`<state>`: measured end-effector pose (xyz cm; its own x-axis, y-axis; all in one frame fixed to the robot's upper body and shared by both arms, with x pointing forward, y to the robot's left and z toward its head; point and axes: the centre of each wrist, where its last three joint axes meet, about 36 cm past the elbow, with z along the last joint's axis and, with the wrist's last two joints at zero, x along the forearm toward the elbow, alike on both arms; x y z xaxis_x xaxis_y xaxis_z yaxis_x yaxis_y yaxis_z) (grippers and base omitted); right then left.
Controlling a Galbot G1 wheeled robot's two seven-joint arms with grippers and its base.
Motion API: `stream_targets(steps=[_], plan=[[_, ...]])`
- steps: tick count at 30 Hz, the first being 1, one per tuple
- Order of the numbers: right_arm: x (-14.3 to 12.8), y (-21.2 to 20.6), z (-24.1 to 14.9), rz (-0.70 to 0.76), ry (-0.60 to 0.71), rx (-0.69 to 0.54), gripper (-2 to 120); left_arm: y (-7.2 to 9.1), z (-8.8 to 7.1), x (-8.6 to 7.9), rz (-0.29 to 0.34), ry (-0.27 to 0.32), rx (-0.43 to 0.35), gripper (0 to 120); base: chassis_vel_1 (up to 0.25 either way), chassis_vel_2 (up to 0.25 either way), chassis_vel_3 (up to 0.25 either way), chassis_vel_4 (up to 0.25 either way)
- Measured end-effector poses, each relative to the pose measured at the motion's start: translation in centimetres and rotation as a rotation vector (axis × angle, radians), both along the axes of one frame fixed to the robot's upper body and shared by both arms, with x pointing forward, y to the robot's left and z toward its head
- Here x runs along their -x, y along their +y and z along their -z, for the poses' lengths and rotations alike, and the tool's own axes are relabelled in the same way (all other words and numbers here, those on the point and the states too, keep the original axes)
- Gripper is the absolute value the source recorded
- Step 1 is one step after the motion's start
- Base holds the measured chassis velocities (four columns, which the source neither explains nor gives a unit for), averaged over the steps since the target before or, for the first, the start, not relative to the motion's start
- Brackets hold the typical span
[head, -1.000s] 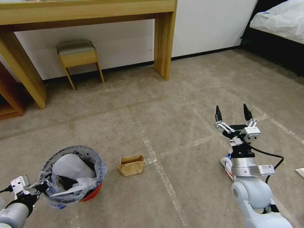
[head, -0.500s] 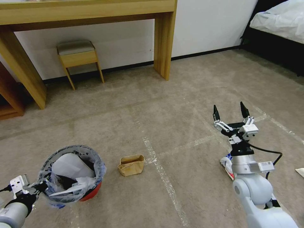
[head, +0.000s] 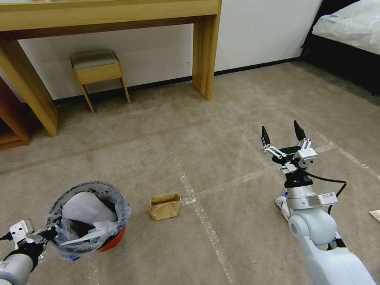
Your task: Pick up the trash bin and place the garbage on the floor into it.
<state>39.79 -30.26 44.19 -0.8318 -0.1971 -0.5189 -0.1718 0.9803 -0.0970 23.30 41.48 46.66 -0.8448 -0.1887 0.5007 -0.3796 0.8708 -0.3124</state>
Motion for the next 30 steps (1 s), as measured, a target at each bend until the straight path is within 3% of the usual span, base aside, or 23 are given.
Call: stream_targets(steps=[6, 11, 13, 16, 18, 30], plan=[[-1.3, 0.8, -0.6, -0.089, 0.026, 0.072, 100, 0.0, 0.1, 0.1, -0.001, 0.006, -0.002, 1, 0.0, 0.0, 0.0, 0.0], [-2.1, 3.2, -1.2, -0.212, 0.176, 0.186, 100, 0.0, 0.0, 0.0, 0.007, 0.008, -0.006, 1, 0.0, 0.0, 0.0, 0.0], [-2.3, 5.3, -0.7, -0.315, 0.369, 0.32, 100, -0.2, 0.0, -1.2, 0.034, 0.005, -0.001, 1, 0.0, 0.0, 0.0, 0.0], [-2.1, 5.8, -0.2, -0.333, 0.427, 0.364, 100, -0.2, 0.1, -1.5, 0.042, 0.007, -0.001, 1, 0.0, 0.0, 0.0, 0.0], [-2.0, 6.9, 0.2, -0.372, 0.541, 0.436, 100, -0.1, 0.1, -1.6, 0.045, 0.007, -0.001, 1, 0.0, 0.0, 0.0, 0.0], [-2.6, 12.0, 1.3, -0.517, 0.747, 0.587, 100, 0.1, 0.0, -1.4, 0.039, 0.003, 0.001, 1, 0.0, 0.0, 0.0, 0.0]])
